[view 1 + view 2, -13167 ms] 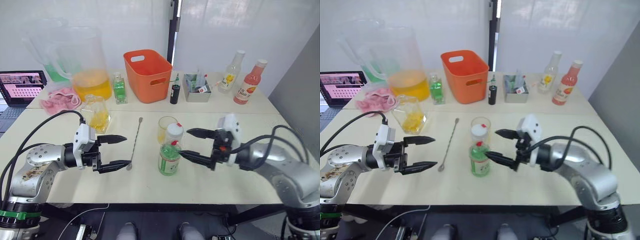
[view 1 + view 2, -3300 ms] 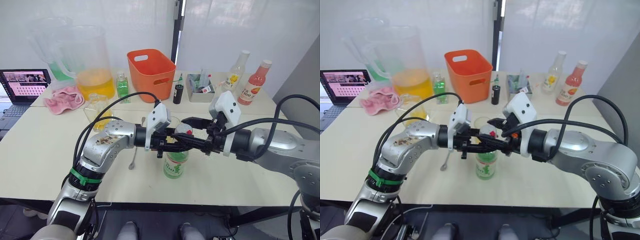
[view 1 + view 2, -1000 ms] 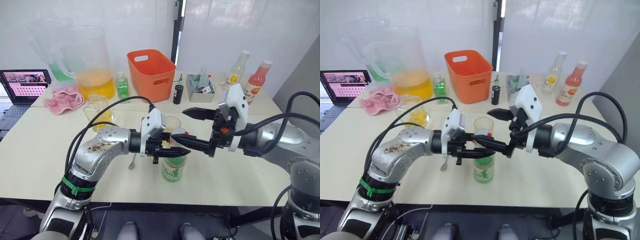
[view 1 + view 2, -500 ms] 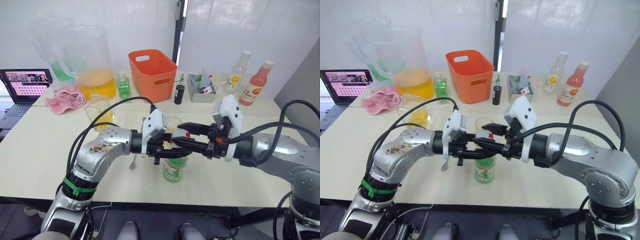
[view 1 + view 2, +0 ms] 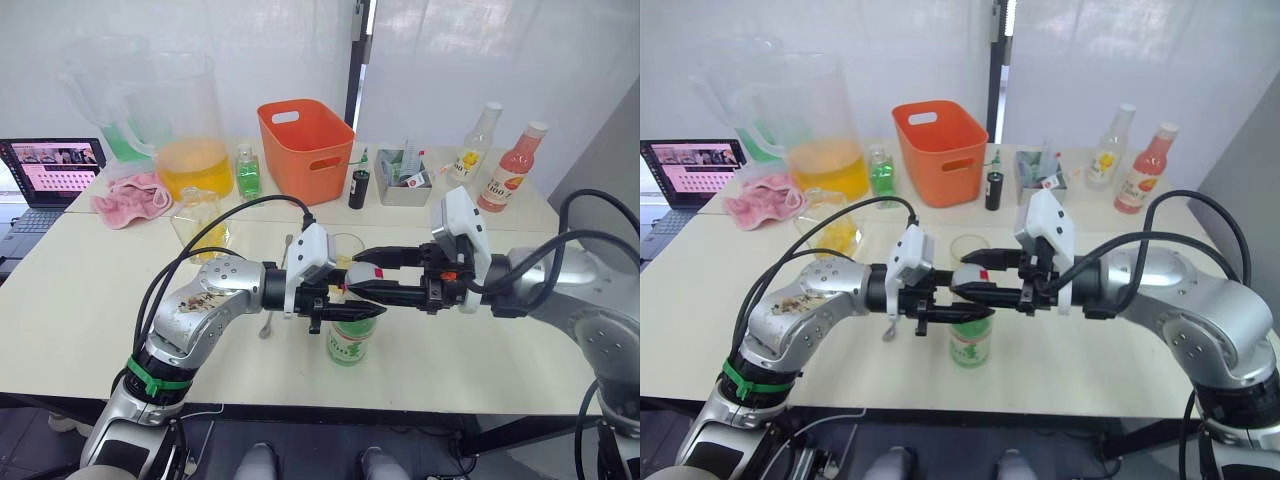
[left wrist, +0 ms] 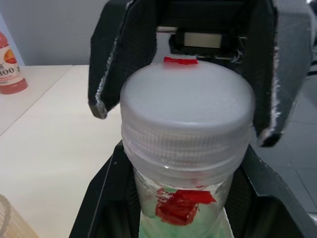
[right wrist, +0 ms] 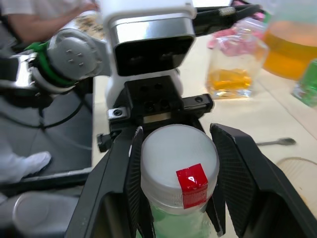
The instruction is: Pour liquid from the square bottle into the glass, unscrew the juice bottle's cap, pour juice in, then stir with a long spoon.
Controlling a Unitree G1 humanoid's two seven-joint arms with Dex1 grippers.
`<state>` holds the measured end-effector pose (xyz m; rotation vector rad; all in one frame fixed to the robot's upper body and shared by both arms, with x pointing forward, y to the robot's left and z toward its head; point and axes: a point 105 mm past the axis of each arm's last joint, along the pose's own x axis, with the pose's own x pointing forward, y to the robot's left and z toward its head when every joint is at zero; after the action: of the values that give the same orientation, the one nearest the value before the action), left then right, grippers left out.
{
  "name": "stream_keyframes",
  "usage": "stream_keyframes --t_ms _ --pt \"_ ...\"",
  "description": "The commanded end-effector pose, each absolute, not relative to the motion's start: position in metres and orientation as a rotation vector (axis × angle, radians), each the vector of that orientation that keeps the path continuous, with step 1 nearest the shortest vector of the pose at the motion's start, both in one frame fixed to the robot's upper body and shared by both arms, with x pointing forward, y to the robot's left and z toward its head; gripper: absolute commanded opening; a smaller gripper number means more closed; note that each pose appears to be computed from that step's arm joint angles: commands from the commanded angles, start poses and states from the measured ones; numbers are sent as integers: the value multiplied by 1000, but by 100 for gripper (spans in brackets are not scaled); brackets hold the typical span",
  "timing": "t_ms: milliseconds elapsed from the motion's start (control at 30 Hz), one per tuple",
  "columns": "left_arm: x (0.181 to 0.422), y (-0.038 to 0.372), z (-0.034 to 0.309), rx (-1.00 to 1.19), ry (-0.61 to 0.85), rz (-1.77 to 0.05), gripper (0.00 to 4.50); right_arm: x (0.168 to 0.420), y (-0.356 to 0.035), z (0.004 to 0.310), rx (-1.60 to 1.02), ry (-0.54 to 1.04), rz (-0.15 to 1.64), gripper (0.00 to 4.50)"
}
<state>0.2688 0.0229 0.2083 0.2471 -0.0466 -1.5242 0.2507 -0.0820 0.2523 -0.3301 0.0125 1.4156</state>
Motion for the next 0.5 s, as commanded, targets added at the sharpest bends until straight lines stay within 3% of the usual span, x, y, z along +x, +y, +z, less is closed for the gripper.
stream_keyframes --t_ms 33,367,433,500 --pt "272 29 202 226 -12 -1501 159 249 -85 243 -422 39 1627 165" --pt "269 34 203 215 -8 -1469 159 286 -86 257 -548 53 1823 165" --pt "269 35 203 211 -6 -1464 159 288 -85 263 -542 53 1821 268" --pt "269 36 203 205 -3 -1462 159 288 -86 269 -521 55 1813 340"
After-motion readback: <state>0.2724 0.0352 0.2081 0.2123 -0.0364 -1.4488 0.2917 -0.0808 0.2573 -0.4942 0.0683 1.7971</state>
